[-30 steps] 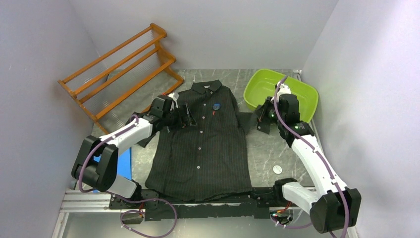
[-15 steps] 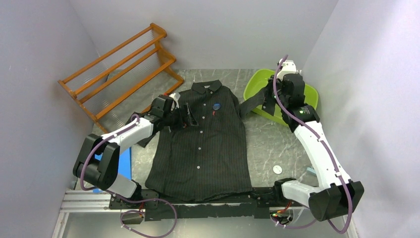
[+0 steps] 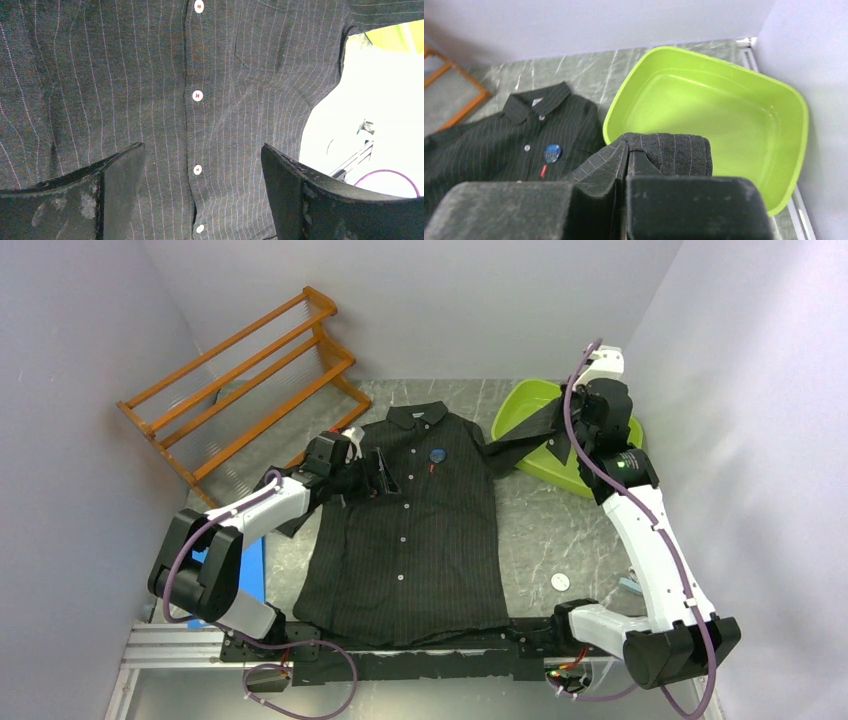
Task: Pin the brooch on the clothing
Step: Flatten out the clothes at the center of the board.
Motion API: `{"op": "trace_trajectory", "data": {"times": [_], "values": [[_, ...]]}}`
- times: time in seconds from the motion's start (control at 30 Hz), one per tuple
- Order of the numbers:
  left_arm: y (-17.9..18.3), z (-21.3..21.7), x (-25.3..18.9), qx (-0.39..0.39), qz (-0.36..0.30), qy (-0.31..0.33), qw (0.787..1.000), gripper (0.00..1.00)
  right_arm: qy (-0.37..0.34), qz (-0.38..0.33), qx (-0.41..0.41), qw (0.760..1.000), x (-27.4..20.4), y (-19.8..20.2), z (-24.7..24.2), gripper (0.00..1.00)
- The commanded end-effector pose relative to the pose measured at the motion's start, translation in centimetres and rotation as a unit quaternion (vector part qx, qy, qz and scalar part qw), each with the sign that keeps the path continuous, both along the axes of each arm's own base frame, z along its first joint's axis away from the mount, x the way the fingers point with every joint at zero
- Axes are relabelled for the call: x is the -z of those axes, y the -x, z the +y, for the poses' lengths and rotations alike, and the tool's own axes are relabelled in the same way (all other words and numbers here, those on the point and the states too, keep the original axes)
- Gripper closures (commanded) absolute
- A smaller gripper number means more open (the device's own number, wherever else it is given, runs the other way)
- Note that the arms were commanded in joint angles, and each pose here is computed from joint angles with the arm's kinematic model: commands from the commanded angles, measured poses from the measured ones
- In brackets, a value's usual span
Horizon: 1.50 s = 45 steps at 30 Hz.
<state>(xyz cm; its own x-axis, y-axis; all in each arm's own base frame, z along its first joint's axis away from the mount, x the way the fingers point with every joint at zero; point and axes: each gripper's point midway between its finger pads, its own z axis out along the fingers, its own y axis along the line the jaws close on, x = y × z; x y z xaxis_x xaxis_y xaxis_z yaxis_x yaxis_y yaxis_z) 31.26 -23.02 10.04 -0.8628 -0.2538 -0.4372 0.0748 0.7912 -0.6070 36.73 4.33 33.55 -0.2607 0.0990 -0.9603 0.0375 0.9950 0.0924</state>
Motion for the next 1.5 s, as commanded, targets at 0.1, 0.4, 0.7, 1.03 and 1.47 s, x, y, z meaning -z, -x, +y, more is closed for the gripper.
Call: {"op": "trace_trajectory", "data": {"times": [0.1,0.4,0.7,1.03,1.47], "values": [[-0.7,-0.8,-1.5,0.007,-0.020,0.017,1.000,0.11,-0.032,-0.036,0.125,0.991,-3.3,-0.3,-4.7,1.00],[-0.5,-0.5,-1.4,0.006,-0.020,0.010,1.000,0.11,-0.080,-0.010,0.164,0.983,-1.6,0.9,-6.6,0.98],[-0.5,-0.6,-1.3,0.011,-0.020,0.012,1.000,0.11,-0.092,0.069,0.216,0.970,4.3,5.1,-9.3,0.94],[-0.8,-1.0,-1.7,0.018,-0.020,0.016,1.000,0.11,-0.209,0.155,0.302,0.917,16.5,11.0,-9.3,0.87],[-2.9,5.7,-3.5,-0.075,-0.028,-0.019,0.997,0.05,-0.206,0.132,0.200,0.949,15.4,8.5,-7.3,0.06]]}}
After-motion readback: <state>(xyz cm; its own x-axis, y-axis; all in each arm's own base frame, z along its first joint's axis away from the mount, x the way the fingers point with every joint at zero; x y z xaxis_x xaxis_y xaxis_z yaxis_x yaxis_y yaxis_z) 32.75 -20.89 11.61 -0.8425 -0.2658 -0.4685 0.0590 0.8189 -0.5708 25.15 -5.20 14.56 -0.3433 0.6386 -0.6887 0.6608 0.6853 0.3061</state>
